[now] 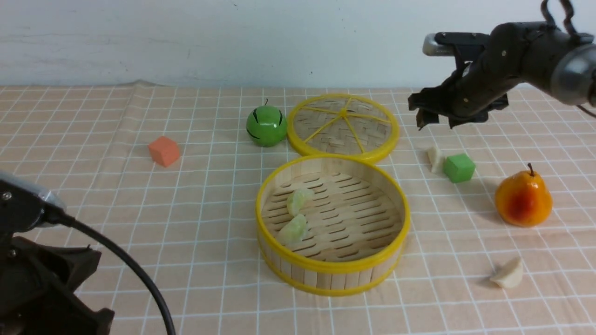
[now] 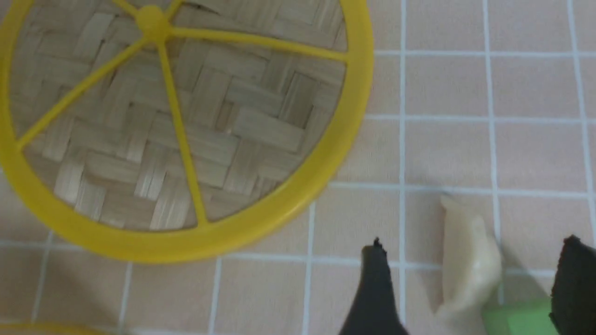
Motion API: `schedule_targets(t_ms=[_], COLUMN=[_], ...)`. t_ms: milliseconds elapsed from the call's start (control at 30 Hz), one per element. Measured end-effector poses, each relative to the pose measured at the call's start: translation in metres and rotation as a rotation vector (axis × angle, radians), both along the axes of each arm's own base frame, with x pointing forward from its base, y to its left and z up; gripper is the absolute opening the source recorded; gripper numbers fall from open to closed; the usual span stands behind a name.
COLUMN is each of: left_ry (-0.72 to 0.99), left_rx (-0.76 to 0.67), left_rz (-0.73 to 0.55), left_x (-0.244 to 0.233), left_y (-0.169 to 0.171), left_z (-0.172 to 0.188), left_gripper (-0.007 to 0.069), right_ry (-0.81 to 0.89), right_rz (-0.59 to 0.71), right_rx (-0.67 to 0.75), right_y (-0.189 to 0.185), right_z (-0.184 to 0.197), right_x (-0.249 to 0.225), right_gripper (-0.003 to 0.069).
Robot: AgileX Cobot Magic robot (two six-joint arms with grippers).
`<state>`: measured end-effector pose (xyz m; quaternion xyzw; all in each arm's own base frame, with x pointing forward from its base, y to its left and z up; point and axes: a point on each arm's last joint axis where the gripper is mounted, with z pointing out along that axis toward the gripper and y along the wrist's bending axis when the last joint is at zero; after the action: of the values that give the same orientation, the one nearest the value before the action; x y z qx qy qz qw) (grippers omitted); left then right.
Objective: Put the dumplings into the steamer on the table with the brown tablecloth.
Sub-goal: 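Reach for and grasp a dumpling lying on the table beside the steamer, then place the dumpling in the bamboo steamer basket with the right gripper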
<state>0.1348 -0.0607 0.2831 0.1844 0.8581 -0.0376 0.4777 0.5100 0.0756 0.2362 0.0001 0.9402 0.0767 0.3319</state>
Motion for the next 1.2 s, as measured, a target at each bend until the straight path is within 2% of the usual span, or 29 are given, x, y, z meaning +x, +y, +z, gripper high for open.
schedule_targets(t_ms=[133,233,333,467,667,867,1000,1167,1200], left_ry=[-0.021,-0.021,-0.022,-0.032,-0.028,-0.025,-0.025,-0.025,-0.025], left_rx=[-0.025,-0.026,-0.024,-0.008,0.015,0.022,0.021,0.022,0.023], left_rz=[-0.002,0.001,0.0,-0.003,0.004,0.007,0.007,0.007,0.007], left_x=[0.001,0.001,0.001,0.001,0.001,0.001,0.001,0.001,0.001], left_y=[-0.001,-0.001,-0.001,-0.001,0.001,0.002,0.002,0.002,0.002], left_z=[0.001,0.001,0.001,0.001,0.0,0.0,0.0,0.0,0.0], left_gripper=[-0.0013,-0.0013,-0.0013,-0.0013,-0.0013,-0.0013,-0.0013,-0.0013,-0.0013], right_ry=[0.083,0.135,0.139,0.146,0.177,0.183,0.134,0.152,0.178], right_rz=[0.007,0.014,0.015,0.017,0.041,0.054,0.106,0.258,0.344], right_rx=[-0.072,-0.119,-0.131,-0.139,-0.155,-0.134,-0.039,0.128,0.185], right_y=[-0.003,-0.006,-0.007,-0.007,-0.007,-0.005,0.003,0.023,0.038], right_z=[-0.044,-0.064,-0.064,-0.064,-0.059,-0.038,0.007,0.048,0.057], right_x=[0.02,0.022,0.022,0.022,0.019,0.018,0.007,-0.017,-0.027], right_gripper=[0.0478,0.0442,0.0369,0.0211,0.0191,0.0191,0.019,0.0188,0.0188])
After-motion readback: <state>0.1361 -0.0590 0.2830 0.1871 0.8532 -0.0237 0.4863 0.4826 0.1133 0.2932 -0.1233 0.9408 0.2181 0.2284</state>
